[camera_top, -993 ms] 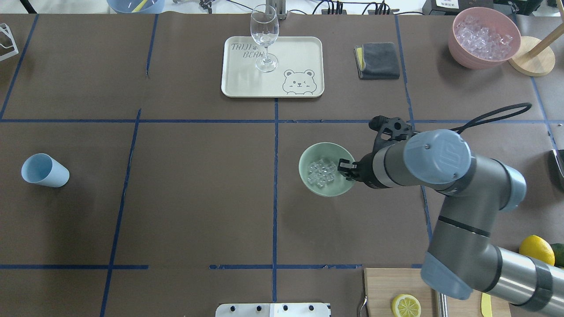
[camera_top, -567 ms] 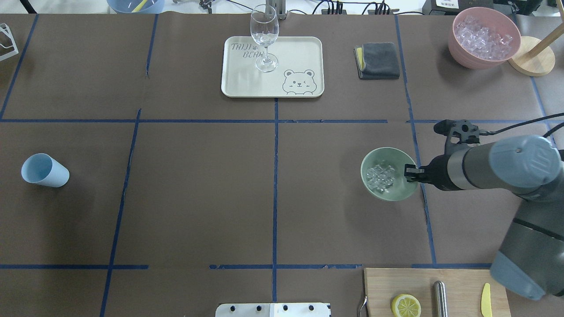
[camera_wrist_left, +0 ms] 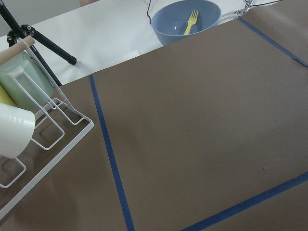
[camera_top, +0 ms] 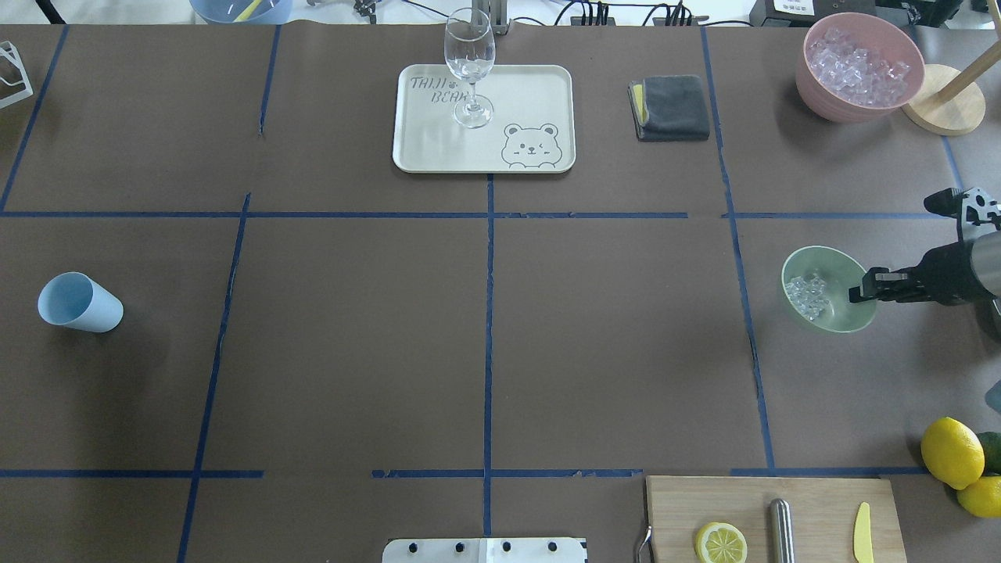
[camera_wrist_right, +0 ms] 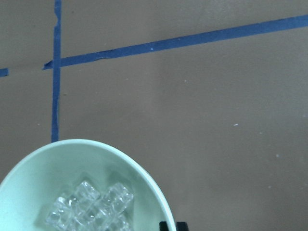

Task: Pour ice into bowl

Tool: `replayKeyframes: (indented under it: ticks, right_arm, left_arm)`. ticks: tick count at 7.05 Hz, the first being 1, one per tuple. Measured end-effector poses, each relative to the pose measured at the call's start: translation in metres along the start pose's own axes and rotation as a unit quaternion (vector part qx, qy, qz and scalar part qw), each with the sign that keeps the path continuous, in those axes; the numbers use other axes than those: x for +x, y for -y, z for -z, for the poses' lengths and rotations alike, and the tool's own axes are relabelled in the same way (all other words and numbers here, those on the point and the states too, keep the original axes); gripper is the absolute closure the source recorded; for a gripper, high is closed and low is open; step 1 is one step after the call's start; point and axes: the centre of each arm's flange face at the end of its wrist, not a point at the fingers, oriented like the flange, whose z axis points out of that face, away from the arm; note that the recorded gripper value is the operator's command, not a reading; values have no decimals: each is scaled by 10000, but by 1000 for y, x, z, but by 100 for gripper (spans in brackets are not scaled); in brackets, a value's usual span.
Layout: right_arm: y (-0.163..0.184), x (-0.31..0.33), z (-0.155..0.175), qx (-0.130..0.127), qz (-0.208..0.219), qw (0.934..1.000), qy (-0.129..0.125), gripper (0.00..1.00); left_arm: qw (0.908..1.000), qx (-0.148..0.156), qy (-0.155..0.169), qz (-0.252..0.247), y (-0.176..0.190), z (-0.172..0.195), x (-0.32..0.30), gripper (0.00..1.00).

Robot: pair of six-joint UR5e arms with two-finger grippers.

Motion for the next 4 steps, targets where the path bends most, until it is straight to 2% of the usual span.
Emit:
replayKeyframes:
  ticks: [4]
  right_arm:
    - [-6, 38, 3, -63, 48, 9999, -153, 100]
  left_arm:
    - [10000, 20, -10, 5, 1, 3, 1, 0]
